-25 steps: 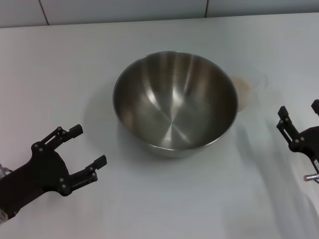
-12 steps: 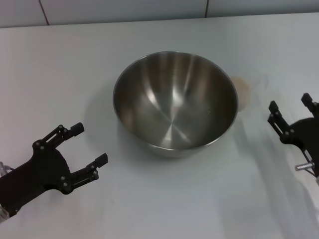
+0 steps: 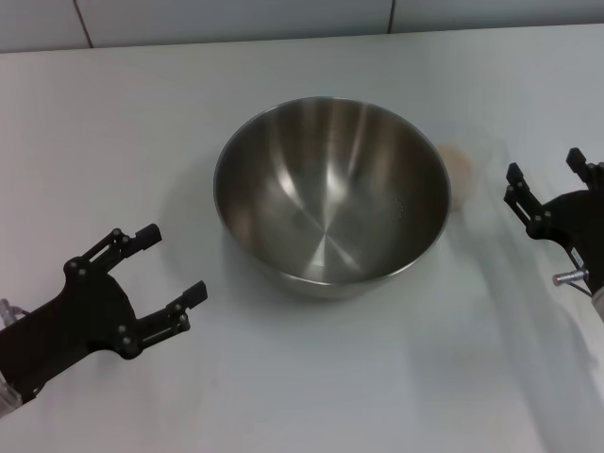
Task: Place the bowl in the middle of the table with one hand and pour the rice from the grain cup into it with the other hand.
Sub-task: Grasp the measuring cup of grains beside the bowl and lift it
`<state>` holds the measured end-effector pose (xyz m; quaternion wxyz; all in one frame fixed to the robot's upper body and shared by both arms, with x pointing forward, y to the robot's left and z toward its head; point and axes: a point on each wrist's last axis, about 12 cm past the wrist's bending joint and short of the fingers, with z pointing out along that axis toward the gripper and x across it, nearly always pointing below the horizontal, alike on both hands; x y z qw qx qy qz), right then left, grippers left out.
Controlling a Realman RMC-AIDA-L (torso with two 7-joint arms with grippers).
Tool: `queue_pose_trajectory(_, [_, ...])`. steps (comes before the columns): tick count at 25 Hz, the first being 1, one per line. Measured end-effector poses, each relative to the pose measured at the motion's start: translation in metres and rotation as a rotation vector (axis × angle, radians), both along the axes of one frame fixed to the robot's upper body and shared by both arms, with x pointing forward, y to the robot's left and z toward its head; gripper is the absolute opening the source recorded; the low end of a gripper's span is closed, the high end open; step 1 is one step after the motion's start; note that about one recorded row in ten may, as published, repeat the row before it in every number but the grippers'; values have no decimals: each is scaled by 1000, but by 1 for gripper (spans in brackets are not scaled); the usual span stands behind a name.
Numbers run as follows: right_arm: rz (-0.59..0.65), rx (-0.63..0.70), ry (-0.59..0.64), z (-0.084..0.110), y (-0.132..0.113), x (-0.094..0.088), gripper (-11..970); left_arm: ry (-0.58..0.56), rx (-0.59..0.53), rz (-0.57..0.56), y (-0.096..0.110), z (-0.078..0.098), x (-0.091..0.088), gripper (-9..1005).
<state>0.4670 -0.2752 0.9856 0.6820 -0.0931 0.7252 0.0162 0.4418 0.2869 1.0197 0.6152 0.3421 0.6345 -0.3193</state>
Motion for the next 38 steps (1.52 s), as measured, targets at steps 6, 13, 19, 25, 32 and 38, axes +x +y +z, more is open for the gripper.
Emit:
queue_pose_trajectory(6, [18,-13,18,1,3,12,733,-5,-8,3,-1,1,3,870])
queue_pose_trajectory(13, [28,-27,18,4,3,22,708,-14,-14,11,-2,3,7,870])
queue_pose_trajectory(19, [30,-15,34,5,0,32,686,-12,-23,12,-3,4,8,870])
queue_pose_trajectory(25, [31,-14,34,7,1,36,665,-18,-30,7,-6,5,12,870])
queue_pose_trajectory(32, [35,-19,55,6,3,40,639,-23,-35,11,-7,6,14,870])
queue_pose_trajectory(38, [52,-13,58,7,7,44,618,-27,-38,8,-7,7,15,870])
